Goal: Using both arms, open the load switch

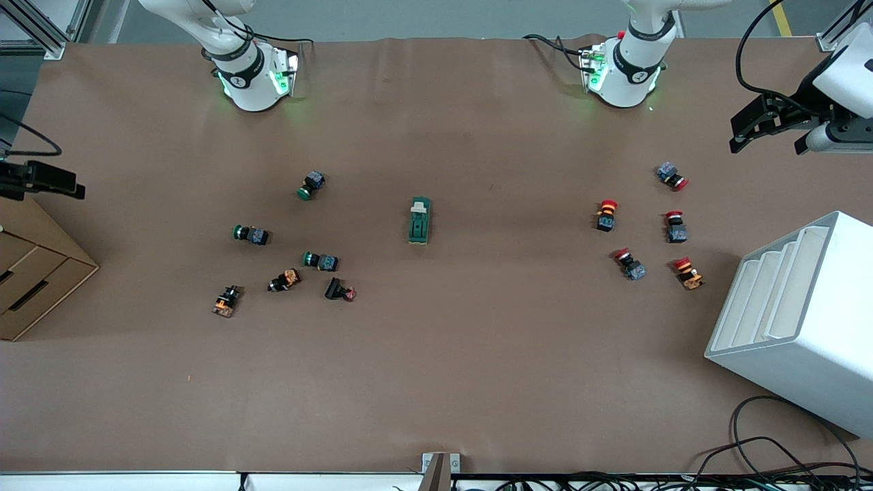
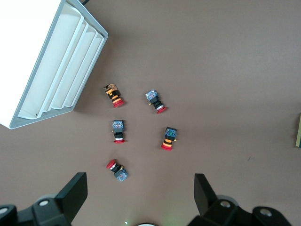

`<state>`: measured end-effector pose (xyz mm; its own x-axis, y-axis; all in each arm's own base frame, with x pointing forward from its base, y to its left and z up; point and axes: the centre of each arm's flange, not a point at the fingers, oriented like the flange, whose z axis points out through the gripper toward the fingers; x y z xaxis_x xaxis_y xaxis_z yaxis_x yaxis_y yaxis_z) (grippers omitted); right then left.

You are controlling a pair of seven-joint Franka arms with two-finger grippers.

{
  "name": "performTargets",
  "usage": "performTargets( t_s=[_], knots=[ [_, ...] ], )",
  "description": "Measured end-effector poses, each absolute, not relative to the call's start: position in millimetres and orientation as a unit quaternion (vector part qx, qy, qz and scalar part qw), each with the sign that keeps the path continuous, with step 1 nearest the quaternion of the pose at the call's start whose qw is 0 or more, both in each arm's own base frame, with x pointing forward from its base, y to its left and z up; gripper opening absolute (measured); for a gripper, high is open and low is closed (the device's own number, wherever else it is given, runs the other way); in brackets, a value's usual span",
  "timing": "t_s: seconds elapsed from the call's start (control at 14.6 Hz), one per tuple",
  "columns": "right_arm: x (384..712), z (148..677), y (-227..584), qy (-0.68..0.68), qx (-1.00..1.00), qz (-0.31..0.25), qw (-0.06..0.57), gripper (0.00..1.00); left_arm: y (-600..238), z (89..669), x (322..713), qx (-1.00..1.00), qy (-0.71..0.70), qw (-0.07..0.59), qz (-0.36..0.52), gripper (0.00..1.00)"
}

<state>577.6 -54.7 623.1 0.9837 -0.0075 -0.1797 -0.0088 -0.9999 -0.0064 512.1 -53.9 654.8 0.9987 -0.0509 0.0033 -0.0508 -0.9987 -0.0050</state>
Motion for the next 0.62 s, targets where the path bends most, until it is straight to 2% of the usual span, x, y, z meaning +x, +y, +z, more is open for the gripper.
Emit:
performTargets(
  t_s=[0.62],
  knots=[
    [515.3, 658.8, -48.4, 0.012, -0.998, 0.053, 0.009, 1.0, -67.8, 654.6, 510.8, -1.0, 0.013, 0.01, -0.003, 1.0]
  ],
)
